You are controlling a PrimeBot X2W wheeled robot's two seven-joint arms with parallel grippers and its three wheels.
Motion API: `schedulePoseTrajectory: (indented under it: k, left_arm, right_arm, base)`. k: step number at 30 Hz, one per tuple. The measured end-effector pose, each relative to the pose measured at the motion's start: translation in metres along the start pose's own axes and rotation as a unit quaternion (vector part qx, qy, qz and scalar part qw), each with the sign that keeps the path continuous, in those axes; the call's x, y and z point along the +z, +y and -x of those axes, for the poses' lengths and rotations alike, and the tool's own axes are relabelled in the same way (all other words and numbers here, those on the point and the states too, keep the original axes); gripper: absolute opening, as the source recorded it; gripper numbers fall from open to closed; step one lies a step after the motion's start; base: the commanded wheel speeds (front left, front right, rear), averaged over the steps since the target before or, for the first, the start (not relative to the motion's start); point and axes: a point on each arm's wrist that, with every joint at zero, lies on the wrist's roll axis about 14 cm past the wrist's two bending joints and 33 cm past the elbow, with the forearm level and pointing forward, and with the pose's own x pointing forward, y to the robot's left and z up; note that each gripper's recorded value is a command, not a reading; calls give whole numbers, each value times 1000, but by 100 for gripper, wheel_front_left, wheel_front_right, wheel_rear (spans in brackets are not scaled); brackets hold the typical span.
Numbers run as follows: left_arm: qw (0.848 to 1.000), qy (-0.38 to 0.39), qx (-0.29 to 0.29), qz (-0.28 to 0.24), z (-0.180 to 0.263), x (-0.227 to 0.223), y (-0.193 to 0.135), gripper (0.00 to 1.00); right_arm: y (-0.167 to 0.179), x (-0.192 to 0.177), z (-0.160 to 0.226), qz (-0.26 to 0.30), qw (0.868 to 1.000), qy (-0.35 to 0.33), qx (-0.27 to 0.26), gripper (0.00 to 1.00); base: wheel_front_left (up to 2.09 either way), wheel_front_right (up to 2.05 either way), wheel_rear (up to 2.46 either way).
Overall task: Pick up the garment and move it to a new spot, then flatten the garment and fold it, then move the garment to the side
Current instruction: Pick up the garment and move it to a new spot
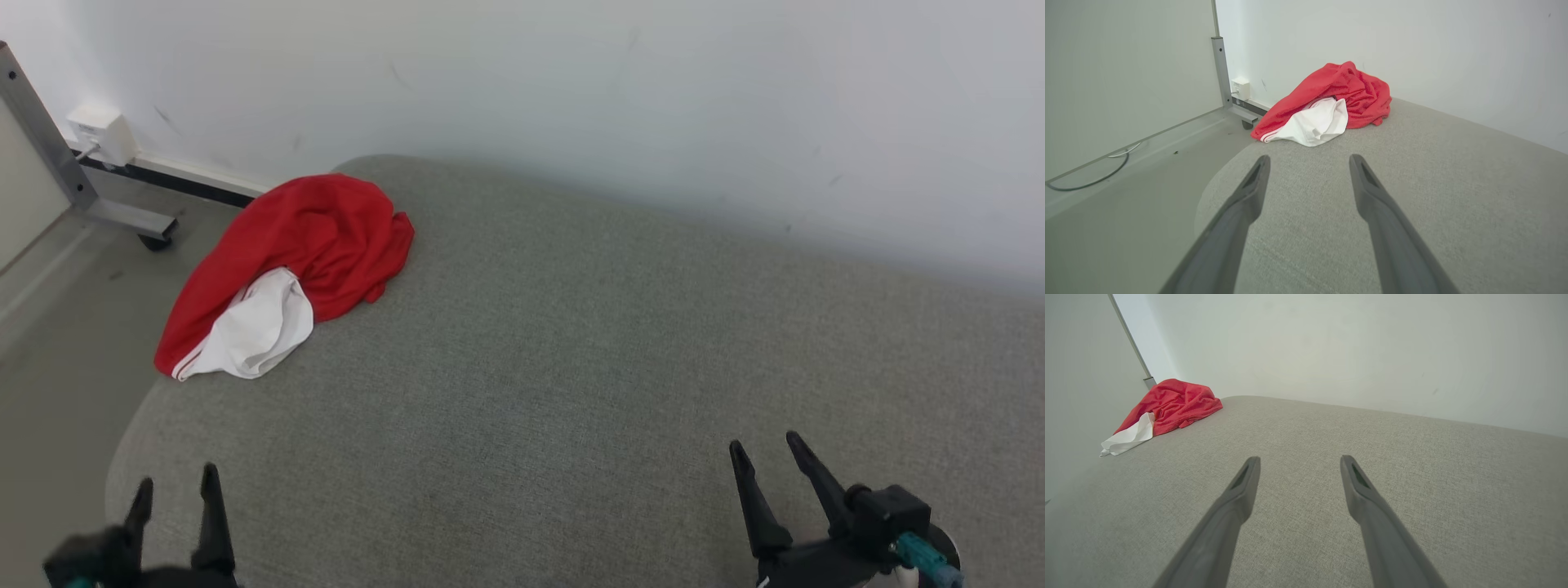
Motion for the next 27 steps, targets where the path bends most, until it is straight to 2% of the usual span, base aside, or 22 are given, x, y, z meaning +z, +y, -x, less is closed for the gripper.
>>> schedulePoseTrajectory:
  k: [6, 12, 16, 18, 23, 27]
  left_arm:
    - [1000, -1, -13, 20, -71, 41, -10, 100]
    - [999, -2, -37, 37, -145, 81, -32, 100]
    - [994, 6, -50, 96, -189, 93, -47, 100]
    - [992, 22, -51, 116, -209, 93, -50, 100]
    - [991, 67, -42, 112, -248, 76, -62, 100]
    - [984, 123, -39, 122, -269, 41, -76, 100]
  right_arm:
    - [-15, 12, -28, 23, 1000, -15, 13, 100]
    - [-42, 5, -45, 29, 1000, -9, 4, 100]
    - [-65, -5, -50, 31, 999, -4, -12, 100]
    - [-76, -11, -51, 30, 999, 0, -21, 100]
    - [-101, -29, -49, 26, 999, 13, -45, 100]
    - [-113, -46, -45, 18, 998, 27, -58, 100]
  base:
    - [0, 0, 0]
    - [0, 0, 0]
    - [0, 0, 0]
    - [0, 0, 0]
    - [0, 0, 0]
    - [0, 0, 0]
